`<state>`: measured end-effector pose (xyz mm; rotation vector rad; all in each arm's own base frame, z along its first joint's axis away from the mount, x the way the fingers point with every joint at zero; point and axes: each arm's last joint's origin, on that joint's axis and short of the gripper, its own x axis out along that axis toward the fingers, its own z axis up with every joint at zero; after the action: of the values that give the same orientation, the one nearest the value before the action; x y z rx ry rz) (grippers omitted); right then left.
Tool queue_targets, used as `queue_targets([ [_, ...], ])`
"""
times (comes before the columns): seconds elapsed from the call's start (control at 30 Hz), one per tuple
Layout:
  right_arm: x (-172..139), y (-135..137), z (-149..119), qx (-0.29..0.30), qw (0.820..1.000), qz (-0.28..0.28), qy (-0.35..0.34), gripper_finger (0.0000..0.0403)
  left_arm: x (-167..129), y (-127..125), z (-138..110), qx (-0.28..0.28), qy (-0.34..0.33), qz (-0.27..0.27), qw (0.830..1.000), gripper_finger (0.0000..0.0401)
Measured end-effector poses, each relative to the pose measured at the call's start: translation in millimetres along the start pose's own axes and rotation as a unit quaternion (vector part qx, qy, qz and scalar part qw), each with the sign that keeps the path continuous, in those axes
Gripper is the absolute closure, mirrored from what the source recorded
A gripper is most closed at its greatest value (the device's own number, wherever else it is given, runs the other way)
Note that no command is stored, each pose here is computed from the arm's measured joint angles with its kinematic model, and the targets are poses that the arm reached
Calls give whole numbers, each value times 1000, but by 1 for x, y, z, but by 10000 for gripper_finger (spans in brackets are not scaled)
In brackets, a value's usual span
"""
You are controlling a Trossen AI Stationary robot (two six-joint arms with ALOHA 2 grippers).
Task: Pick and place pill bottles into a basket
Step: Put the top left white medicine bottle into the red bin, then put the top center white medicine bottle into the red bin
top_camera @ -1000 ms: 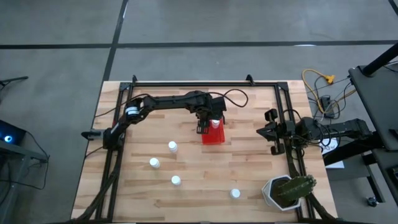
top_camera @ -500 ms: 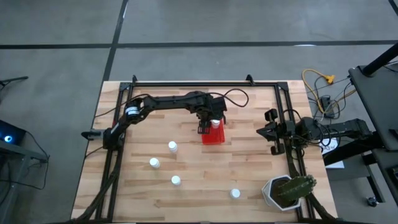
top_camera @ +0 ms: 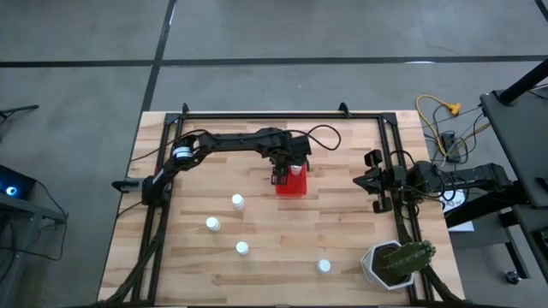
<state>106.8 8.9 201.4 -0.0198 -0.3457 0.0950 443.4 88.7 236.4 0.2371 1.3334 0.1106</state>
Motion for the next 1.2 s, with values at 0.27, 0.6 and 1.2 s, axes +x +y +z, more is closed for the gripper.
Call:
queue_targets([
  [0.27,0,0,0,1,1000,0,0,394,0,1,2,-2,-9,4,1000,206],
  [0.6,0,0,0,1,1000,0,0,394,0,1,2,-2,-9,5,1000,178],
  [1.2,0,0,0,1,1000,0,0,394,-6,0,2,1,1,54,999,177],
])
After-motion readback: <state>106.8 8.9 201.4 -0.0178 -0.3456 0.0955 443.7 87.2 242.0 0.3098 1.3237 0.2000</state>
